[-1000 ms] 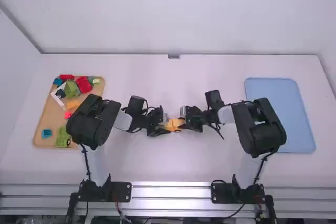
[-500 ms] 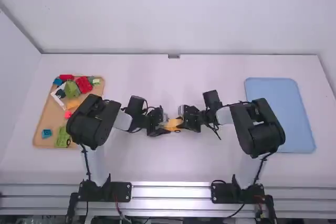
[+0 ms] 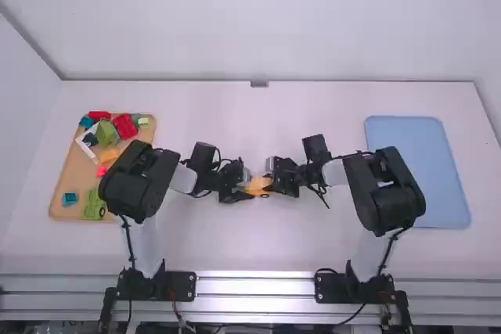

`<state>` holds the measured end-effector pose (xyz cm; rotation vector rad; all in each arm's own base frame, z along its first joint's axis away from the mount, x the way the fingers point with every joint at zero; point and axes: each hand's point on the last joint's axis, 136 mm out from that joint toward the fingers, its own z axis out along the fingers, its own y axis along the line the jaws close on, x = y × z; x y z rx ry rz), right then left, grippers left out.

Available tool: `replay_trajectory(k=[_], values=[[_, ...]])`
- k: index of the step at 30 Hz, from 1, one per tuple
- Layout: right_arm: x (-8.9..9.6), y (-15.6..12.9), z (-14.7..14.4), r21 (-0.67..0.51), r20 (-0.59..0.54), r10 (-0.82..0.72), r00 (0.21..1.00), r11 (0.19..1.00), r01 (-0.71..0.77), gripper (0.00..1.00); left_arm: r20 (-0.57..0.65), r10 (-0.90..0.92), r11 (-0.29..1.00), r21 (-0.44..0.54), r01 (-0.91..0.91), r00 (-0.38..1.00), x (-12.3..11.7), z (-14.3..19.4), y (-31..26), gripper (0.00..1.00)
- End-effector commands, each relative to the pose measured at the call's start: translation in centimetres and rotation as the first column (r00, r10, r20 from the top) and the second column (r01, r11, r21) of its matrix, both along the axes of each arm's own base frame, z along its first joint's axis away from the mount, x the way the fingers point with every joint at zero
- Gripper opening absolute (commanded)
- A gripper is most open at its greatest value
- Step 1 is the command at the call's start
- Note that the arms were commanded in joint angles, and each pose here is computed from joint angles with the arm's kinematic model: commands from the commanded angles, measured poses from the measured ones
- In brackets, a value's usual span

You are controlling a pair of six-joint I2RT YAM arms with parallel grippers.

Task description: Assemble lego blocks to make yellow taxi

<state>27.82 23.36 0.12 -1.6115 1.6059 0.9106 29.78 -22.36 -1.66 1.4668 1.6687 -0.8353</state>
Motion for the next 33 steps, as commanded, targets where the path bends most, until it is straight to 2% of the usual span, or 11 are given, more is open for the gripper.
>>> replay_trajectory(k=[1, 3, 6, 13, 18, 21, 26, 28, 29, 30, 33], values=[[0.0, -0.1, -0.6, -0.046, 0.013, -0.005, 1.000, 0.999, 0.006, 0.45, -0.057, -0.006, 1.000, 0.002, 0.007, 0.998, -1.2, -0.7, 0.0, 0.36], [0.0, -0.1, -0.6, -0.044, 0.016, -0.005, 1.000, 0.999, 0.006, 0.58, -0.057, -0.007, 1.000, 0.002, 0.007, 0.998, -1.2, -0.7, 0.0, 0.36], [0.2, 0.0, -0.4, -0.037, 0.020, -0.003, 1.000, 0.999, 0.004, 0.65, -0.057, -0.006, 1.000, 0.003, 0.006, 0.998, -1.2, -0.7, 0.0, 0.35], [1.2, 0.2, 1.6, 0.056, 0.014, 0.001, 1.000, 0.998, -0.002, 0.67, -0.057, -0.007, 1.000, 0.002, 0.007, 0.998, -1.2, -0.7, 0.0, 0.35], [1.4, 0.0, 1.6, 0.056, 0.009, -0.008, 1.000, 0.998, 0.007, 0.67, -0.057, -0.006, 1.000, 0.002, 0.007, 0.998, -1.2, -0.7, 0.0, 0.35], [1.0, 0.1, 1.3, 0.039, 0.003, -0.001, 1.000, 0.999, 0.001, 0.63, -0.057, -0.006, 1.000, 0.003, 0.007, 0.998, -1.2, -0.7, 0.0, 0.35], [0.1, 0.6, 0.4, -0.018, -0.014, 0.012, 1.000, 1.000, -0.012, 0.46, -0.057, -0.006, 1.000, 0.003, 0.007, 0.998, -1.2, -0.7, 0.0, 0.35], [0.0, 0.7, 0.1, -0.036, -0.011, 0.014, 1.000, 0.999, -0.015, 0.34, -0.058, -0.006, 1.000, 0.003, 0.006, 0.998, -1.2, -0.8, 0.0, 0.35], [0.0, 0.8, 0.1, -0.036, -0.012, 0.015, 1.000, 0.999, -0.015, 0.33, -0.058, -0.006, 1.000, 0.003, 0.006, 0.998, -1.2, -0.8, 0.0, 0.34], [-0.1, 0.8, 0.1, -0.038, -0.011, 0.016, 1.000, 0.999, -0.016, 0.27, -0.058, -0.006, 1.000, 0.003, 0.006, 0.998, -1.2, -0.8, 0.0, 0.34], [0.2, 0.6, 0.0, -0.042, -0.006, 0.007, 1.000, 0.999, -0.007, 0.24, -0.058, -0.006, 1.000, 0.003, 0.006, 0.998, -1.2, -0.7, 0.0, 0.34]])
